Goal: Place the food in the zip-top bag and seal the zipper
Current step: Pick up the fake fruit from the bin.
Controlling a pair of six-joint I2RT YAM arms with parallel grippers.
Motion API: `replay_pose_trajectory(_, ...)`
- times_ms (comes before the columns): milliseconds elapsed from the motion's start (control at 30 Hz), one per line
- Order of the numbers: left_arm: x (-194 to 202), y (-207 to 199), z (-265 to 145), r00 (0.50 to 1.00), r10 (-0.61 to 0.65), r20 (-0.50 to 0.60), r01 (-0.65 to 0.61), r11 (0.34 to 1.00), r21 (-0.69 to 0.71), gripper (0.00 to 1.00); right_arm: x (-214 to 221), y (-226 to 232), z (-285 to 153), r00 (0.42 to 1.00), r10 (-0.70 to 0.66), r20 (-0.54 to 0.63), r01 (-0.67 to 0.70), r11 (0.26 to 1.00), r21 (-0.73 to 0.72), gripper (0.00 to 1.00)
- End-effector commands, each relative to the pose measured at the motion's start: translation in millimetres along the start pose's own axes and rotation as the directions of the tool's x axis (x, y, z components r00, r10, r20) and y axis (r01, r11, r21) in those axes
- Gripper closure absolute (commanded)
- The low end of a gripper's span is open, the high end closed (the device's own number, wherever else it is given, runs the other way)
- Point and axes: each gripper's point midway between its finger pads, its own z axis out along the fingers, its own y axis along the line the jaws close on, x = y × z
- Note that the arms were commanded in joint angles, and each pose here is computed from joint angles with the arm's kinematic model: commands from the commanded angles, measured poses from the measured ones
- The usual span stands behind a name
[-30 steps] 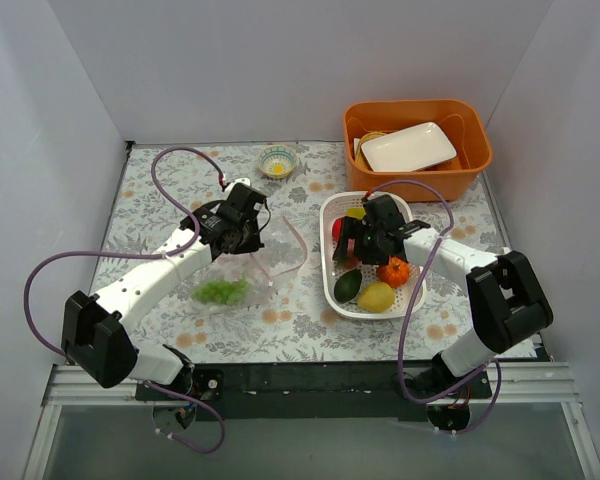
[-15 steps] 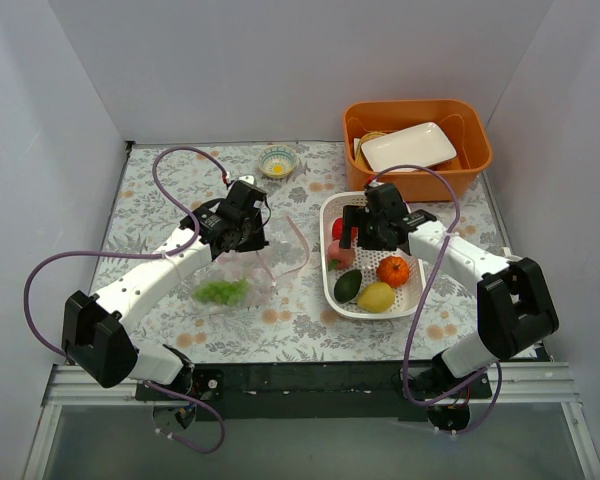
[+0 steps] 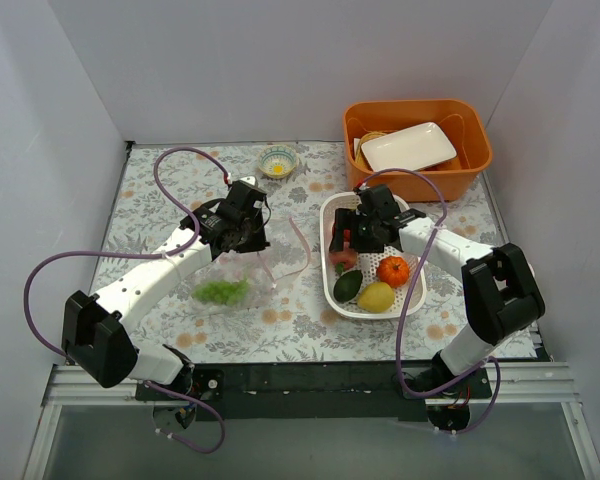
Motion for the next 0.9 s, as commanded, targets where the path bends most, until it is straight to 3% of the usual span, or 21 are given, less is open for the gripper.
replay_pose_trajectory(0,-6,-4,-8,1.000,-0.007,0.024,0.006,0.999,0.035,1.00,-2,7,3,1.000,0.009,0.004,-0.009,0.999,-0.043,0.17)
replay_pose_trajectory(133,-7,-5,-8,1.000,-0.003,0.026,0.002,0.999,0.038,1.00,4,4,2,1.000,0.018,-0.022,-0.019,0.999,-0.029,0.26)
replay_pose_trajectory(233,-9,-8,-9,1.000,-0.007,0.030,0.006,0.999,0.047,1.00,10,4,2,0.999,0.023,-0.037,-0.024,0.999,-0.035,0.17)
replay_pose_trajectory(400,-8,-8,-8,1.000,-0.007,0.025,0.005,0.999,0.049,1.00,17,2,4,0.998,0.024,-0.063,-0.026,0.999,-0.029,0.12)
replay_pose_trajectory(500,-9,-9,-8,1.000,-0.009,0.027,0.007,0.999,0.052,1.00,20,0,6,0.997,0.025,-0.070,-0.027,0.999,-0.029,0.15)
replay_pose_trajectory(533,-9,-9,-9,1.000,-0.009,0.027,0.007,0.999,0.052,1.00,20,0,6,0.997,0.025,-0.068,-0.027,0.999,-0.029,0.18)
replay_pose_trajectory(700,-9,-9,-9,1.000,-0.011,0.027,0.009,0.999,0.054,1.00,17,4,3,0.998,0.021,-0.057,-0.024,0.999,-0.047,0.50)
replay_pose_trajectory(767,-8,-9,-8,1.000,-0.007,0.024,0.006,0.999,0.053,1.00,13,6,-4,0.999,0.019,-0.037,-0.021,0.998,-0.054,0.57)
replay_pose_trajectory(867,-8,-9,-8,1.000,-0.007,0.023,0.005,0.999,0.052,1.00,3,10,-19,1.000,0.015,0.013,-0.014,0.998,-0.056,0.58)
